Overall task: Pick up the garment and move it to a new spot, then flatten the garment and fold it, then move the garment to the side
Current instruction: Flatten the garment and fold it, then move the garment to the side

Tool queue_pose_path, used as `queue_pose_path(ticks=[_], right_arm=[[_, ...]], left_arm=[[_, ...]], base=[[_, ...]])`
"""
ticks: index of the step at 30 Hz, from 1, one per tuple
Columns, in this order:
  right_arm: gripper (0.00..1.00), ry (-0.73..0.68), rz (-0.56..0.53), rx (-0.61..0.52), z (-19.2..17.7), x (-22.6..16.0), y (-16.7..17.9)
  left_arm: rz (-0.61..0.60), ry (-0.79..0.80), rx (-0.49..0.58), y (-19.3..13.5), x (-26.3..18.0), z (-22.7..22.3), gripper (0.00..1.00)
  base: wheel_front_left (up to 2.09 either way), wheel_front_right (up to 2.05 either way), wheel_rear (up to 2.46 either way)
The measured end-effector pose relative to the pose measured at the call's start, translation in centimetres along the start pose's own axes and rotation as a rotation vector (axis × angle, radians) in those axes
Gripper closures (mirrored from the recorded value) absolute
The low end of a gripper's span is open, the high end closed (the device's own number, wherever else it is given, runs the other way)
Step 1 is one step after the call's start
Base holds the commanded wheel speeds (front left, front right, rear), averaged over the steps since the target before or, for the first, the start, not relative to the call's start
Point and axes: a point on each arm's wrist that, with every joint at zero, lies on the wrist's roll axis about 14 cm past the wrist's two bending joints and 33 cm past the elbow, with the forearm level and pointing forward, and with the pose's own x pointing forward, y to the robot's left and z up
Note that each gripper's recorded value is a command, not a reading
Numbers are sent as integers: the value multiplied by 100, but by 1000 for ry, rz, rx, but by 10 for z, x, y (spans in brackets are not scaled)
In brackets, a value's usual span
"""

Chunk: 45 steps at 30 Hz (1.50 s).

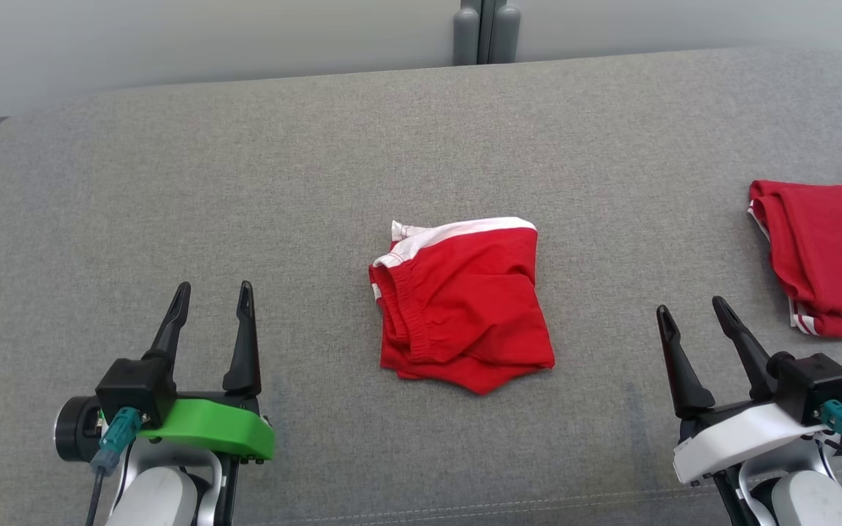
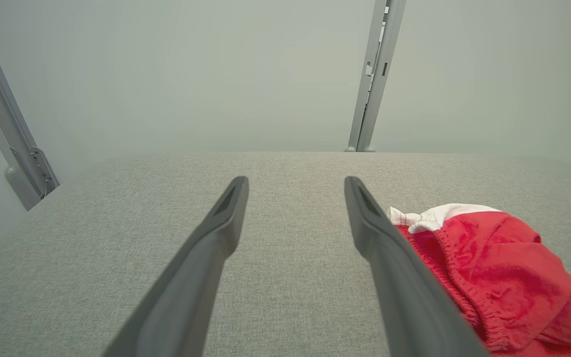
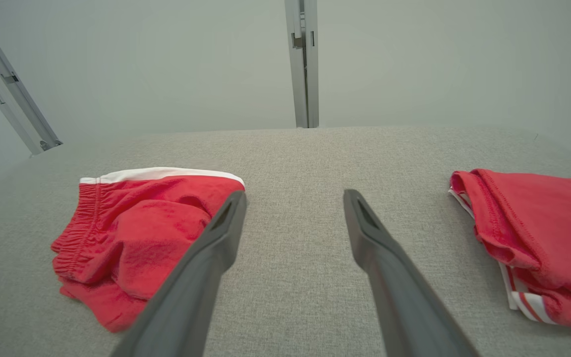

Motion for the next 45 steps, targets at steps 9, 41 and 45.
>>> queue_pose_path(ticks=[9,41,45], right_arm=[[0,18,21,-4,-2,6,5],[100,365,281,264,-126,55,115],[100,335,243,263,-120,53,100]], left_arm=[[23,-2,-6,6,-5,2,0],[105,45,-2,34,-4,-19,0],[85,36,-3,28,0,-17,0]], base=[[0,0,0],[0,0,0],[0,0,0]])
